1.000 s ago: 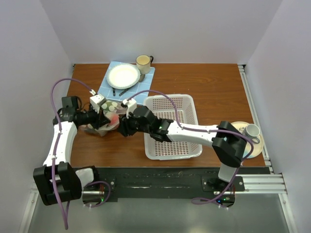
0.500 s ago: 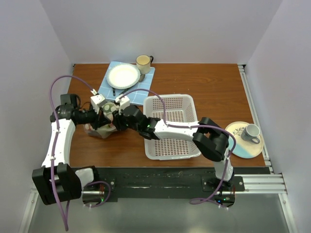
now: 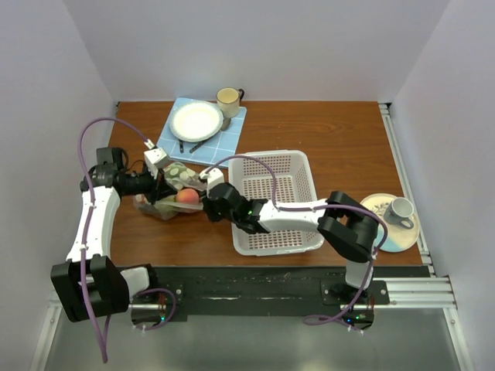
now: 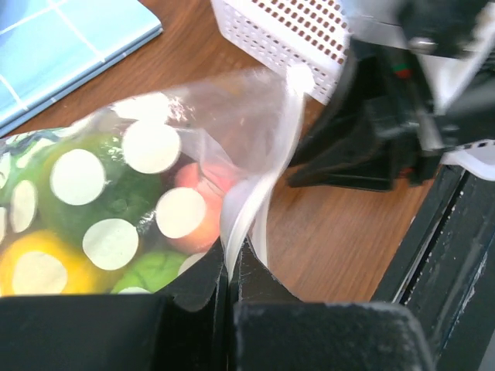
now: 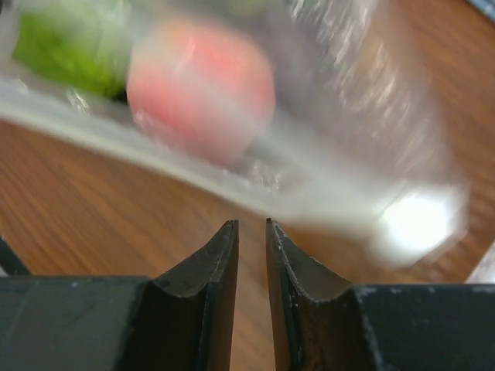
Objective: Open the zip-top bag and remove the fake food
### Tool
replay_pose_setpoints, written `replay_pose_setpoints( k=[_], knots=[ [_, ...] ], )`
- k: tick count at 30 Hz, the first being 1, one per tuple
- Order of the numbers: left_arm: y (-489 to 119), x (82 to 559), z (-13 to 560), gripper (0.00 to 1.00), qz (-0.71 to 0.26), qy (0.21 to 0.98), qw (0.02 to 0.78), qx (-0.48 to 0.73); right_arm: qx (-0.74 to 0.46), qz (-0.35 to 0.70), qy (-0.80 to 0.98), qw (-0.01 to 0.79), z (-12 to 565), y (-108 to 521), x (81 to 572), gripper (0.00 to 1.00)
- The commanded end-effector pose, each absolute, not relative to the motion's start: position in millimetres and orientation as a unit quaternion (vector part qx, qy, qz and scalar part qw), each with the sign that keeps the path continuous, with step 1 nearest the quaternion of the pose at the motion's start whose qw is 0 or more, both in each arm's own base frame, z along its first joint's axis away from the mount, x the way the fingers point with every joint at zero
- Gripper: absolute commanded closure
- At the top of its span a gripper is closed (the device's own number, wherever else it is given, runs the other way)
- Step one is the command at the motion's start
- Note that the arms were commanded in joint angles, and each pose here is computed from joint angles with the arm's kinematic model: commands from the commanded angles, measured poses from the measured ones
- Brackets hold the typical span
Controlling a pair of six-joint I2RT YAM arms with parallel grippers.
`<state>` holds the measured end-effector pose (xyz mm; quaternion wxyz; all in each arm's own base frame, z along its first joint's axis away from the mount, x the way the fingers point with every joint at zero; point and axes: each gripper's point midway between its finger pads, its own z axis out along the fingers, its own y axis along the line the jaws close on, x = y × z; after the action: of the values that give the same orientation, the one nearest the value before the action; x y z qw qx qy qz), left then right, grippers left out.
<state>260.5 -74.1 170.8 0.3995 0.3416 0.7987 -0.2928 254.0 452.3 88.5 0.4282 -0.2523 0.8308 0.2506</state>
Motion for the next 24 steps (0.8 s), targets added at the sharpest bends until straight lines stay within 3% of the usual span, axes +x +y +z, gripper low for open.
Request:
replay_pose_setpoints(
  k=[1, 7, 12, 17, 22, 24],
  knots=[
    [-70.6, 282.3, 181.7, 1.0, -0.276, 0.789, 0.427, 0.345, -0.238, 0.243, 0.851, 0.4, 89.1, 432.7, 232.4, 0.76],
    [-72.0, 277.7, 177.3, 1.0, -0.282, 0.791, 0.42, 0.344, -0.261, 0.244, 0.852, 0.383, 105.9, 446.6, 223.9, 0.75],
    [-77.5, 263.7, 176.8, 1.0, -0.297, 0.786, 0.41, 0.355, -0.25, 0.308, 0.802, 0.446, 168.7, 471.0, 235.4, 0.67],
    [-79.0, 255.7, 179.8, 0.98, -0.3, 0.783, 0.403, 0.367, -0.241, 0.313, 0.771, 0.499, 193.5, 489.0, 255.4, 0.52],
    [-81.3, 246.4, 182.5, 0.94, -0.307, 0.779, 0.394, 0.38, -0.237, 0.3, 0.775, 0.503, 168.5, 508.6, 269.3, 0.38],
    [-83.1, 242.0, 183.4, 0.88, -0.312, 0.775, 0.391, 0.386, -0.229, 0.295, 0.776, 0.508, 164.8, 513.6, 275.4, 0.35]
  ],
)
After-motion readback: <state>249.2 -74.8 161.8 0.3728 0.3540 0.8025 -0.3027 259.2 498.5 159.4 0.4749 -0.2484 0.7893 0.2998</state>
